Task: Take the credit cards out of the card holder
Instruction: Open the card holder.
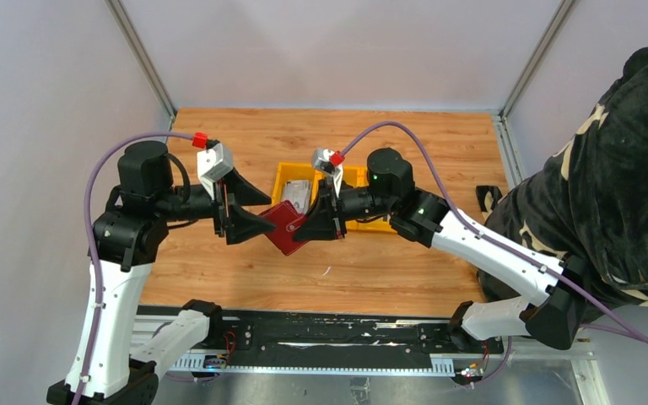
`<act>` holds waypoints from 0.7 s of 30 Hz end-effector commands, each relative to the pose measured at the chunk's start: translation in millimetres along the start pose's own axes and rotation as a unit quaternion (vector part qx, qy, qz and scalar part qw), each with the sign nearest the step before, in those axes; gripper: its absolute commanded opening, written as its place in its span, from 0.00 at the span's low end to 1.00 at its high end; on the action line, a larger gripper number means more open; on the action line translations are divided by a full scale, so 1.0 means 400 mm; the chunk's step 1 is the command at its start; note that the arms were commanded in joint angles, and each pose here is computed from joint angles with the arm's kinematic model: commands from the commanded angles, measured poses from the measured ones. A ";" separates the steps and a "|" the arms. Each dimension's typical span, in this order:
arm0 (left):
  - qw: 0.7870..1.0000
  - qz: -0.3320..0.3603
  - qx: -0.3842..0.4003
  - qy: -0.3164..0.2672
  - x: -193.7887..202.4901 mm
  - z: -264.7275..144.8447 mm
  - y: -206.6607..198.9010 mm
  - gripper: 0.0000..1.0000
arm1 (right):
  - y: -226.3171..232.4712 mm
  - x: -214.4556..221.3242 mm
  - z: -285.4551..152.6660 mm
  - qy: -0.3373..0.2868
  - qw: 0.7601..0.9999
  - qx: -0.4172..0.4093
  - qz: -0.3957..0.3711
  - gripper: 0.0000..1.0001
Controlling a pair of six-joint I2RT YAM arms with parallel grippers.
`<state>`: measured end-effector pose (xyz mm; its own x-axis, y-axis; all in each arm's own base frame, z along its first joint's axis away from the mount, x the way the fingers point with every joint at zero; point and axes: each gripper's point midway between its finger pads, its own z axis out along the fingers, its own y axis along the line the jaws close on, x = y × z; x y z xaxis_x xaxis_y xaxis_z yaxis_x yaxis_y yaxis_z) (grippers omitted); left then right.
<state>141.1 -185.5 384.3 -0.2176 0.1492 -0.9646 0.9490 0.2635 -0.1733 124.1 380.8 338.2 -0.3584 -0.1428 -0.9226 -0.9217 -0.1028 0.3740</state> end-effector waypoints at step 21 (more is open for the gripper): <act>0.995 -0.103 0.004 -0.014 0.044 0.023 0.001 0.23 | -0.015 -0.022 -0.009 0.031 0.997 0.022 -0.071 0.19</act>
<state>136.1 -193.1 358.8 -0.4657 0.0708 -0.8821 0.8631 0.2565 -0.4351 130.3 379.0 329.4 -0.2662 -0.2070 -0.9414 -0.9527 -0.0923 0.2897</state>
